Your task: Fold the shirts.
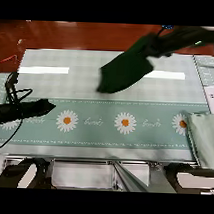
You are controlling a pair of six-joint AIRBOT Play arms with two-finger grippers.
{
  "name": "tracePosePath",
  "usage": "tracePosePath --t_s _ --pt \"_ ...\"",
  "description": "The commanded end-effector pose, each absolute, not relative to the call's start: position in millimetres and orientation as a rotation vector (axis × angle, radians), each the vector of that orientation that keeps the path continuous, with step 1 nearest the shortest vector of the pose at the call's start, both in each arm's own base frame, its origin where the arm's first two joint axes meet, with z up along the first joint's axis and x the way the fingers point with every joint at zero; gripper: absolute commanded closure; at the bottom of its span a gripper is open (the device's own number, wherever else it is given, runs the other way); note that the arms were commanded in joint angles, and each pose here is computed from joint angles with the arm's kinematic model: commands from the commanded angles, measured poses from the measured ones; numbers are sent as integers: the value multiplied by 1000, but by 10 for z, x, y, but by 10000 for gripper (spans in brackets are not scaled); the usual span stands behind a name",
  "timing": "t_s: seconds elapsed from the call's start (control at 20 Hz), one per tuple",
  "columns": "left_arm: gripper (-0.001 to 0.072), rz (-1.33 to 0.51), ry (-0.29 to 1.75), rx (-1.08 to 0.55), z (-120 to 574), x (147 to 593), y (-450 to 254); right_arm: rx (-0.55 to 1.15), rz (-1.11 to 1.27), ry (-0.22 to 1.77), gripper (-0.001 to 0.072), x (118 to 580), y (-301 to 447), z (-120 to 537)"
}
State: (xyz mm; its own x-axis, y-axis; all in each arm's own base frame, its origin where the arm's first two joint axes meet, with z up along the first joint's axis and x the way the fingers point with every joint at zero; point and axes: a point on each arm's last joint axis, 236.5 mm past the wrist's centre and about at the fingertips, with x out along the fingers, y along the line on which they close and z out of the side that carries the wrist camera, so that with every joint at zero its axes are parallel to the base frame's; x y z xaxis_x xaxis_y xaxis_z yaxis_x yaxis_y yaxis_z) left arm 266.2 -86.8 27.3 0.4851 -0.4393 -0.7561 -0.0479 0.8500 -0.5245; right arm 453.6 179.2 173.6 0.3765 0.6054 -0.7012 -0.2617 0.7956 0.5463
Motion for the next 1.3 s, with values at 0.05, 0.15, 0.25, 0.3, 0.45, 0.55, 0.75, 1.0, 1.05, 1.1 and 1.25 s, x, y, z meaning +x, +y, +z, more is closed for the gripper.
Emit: tracePosePath --t_s 0.05,0.15,0.25,0.3,0.45,0.55,0.75,1.0,1.05,1.1,1.25 --pt "688 -255 1055 -524 265 2649 -874 410 312 979 690 4381 662 2367" --pt "688 -255 1055 -524 266 2650 -875 472 197 938 690 4229 152 2546" --pt "688 -256 1057 -523 264 2643 -877 554 78 928 691 4016 -294 2638" --pt "688 -258 1061 -522 261 2636 -880 592 16 924 691 3882 -518 2671" --pt "688 -259 1058 -520 263 2640 -879 689 -155 964 691 3445 -1083 2618" --pt "688 -265 1056 -509 263 2640 -879 744 -265 996 692 3148 -1383 2551" --pt "688 -273 1049 -492 266 2648 -875 822 -492 957 691 2615 -1829 2475" --pt "688 -253 996 -500 317 2762 -833 919 -747 1076 690 1695 -2003 1836" --pt "688 -251 970 -517 360 2815 -839 910 -837 1116 689 1420 -2048 1711" --pt "688 -246 943 -528 396 2868 -831 883 -931 1162 690 1136 -2095 1621" --pt "688 -230 906 -530 435 2945 -790 863 -1211 1244 625 442 -2137 1498"
